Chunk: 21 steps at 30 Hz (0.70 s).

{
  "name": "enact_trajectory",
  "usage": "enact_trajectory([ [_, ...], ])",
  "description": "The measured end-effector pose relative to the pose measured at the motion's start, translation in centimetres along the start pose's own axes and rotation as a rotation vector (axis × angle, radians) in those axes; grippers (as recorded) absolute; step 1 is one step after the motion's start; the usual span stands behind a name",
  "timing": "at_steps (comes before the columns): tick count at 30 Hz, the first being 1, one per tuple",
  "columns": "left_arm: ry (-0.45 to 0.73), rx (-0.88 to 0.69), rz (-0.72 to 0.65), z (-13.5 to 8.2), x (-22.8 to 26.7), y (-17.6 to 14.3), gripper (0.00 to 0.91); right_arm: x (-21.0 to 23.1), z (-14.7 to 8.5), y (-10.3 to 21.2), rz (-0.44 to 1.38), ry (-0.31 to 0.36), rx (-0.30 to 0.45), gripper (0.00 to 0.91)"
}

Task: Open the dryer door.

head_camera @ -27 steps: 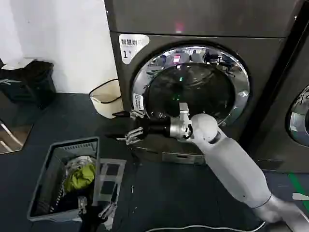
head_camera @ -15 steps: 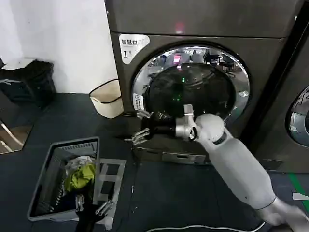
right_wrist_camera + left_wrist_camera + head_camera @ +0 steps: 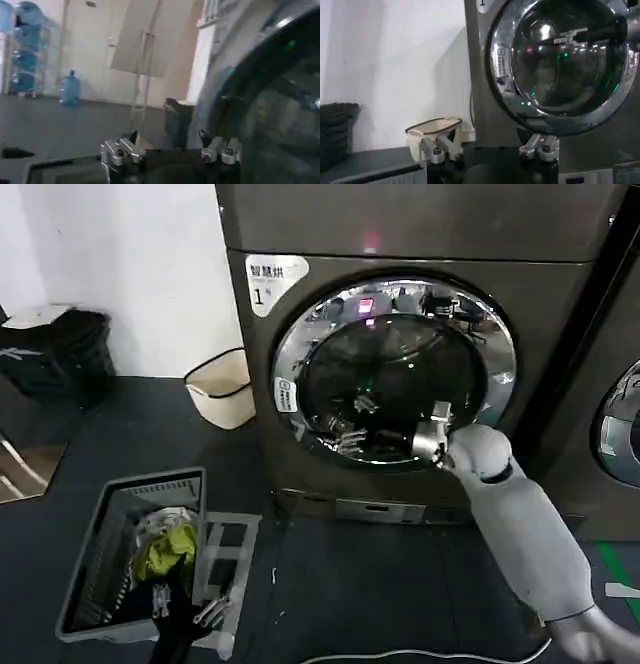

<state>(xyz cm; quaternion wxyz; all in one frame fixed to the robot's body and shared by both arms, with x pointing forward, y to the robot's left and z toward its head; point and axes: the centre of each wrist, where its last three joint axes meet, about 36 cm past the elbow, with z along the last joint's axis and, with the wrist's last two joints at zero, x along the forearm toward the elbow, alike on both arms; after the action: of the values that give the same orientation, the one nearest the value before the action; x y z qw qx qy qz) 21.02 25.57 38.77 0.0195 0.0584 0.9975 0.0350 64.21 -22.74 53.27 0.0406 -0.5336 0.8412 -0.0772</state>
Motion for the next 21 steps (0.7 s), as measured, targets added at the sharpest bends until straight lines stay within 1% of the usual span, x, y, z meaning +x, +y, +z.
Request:
enact_trajectory([
  [3, -0.006, -0.013, 0.001, -0.1, 0.2, 0.0, 0.907, -1.3, 0.6, -0.2, 0.01, 0.021, -0.002, 0.907],
  [7, -0.006, -0.029, -0.005, 0.0, 0.5, 0.2, 0.907, -2.7, 0.7, -0.5, 0.015, 0.022, -0.015, 0.907],
  [10, -0.007, -0.024, -0.014, 0.0, 0.6, 0.1, 0.907, -3.7, 0.7, -0.7, 0.008, 0.026, 0.002, 0.907],
  [15, -0.022, -0.037, -0.034, 0.0, 0.4, -0.1, 0.907, -5.1, 0.5, -0.9, -0.007, 0.03, 0.0, 0.907],
  [21, -0.043, -0.045, -0.061, 0.1, 0.3, 0.0, 0.907, -6.9, -0.5, -1.6, -0.013, 0.018, -0.006, 0.907],
])
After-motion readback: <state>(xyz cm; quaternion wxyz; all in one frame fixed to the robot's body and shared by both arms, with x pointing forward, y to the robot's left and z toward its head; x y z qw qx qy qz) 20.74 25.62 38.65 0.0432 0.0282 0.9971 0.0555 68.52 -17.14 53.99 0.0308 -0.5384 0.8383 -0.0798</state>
